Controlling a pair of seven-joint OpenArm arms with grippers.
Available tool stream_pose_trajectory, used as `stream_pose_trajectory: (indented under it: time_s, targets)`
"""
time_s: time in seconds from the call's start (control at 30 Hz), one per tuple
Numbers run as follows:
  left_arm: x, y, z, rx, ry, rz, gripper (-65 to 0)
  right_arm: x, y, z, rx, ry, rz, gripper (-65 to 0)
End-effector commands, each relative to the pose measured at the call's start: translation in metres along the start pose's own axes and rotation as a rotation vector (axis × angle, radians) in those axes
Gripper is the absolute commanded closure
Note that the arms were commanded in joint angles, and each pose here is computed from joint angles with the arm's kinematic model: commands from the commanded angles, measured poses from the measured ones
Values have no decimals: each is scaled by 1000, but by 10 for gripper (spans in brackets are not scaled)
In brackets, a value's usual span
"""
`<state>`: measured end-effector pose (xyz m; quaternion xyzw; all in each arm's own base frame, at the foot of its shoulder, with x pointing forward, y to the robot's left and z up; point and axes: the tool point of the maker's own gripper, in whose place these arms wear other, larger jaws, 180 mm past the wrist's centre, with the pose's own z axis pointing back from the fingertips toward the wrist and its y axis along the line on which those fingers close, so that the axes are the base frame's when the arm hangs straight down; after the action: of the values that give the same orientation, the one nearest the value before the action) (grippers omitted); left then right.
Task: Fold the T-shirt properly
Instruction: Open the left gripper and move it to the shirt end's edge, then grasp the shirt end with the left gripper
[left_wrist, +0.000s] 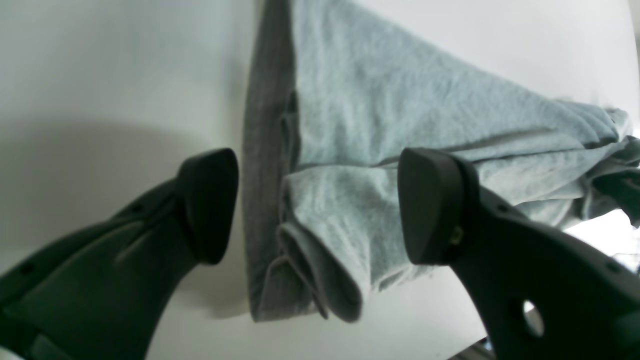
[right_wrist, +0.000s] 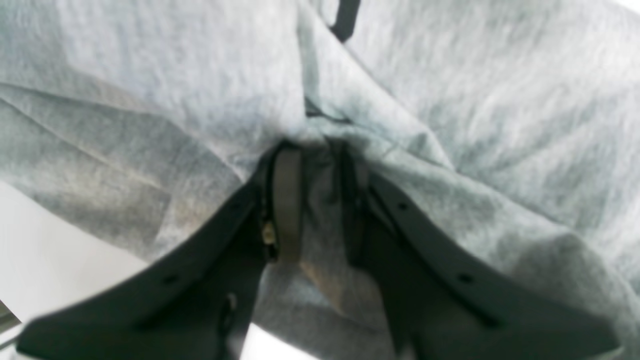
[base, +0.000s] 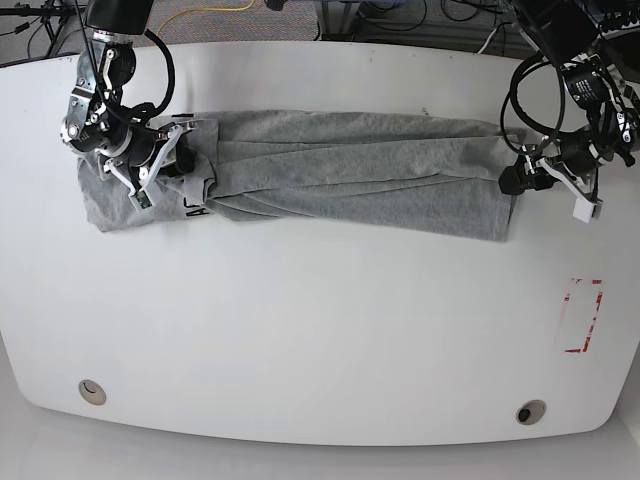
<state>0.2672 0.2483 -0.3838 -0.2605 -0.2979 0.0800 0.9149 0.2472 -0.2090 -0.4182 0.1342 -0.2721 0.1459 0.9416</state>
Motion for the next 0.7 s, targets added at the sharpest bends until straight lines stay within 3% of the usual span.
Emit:
stream_pose_trajectory:
  time_s: [0.0,0.23,0.67]
  targets:
    - [12,-1,1,-24,-38,4,-467,11,-5,6,-18,-27,19,-130]
    - [13,6,-1,-17,-47,18,-467,11,-5,6,-18,-27,19,-130]
    - [-17,-9,-34,-77,87,47,-465,13,-5,8,-21,-33,22,-130]
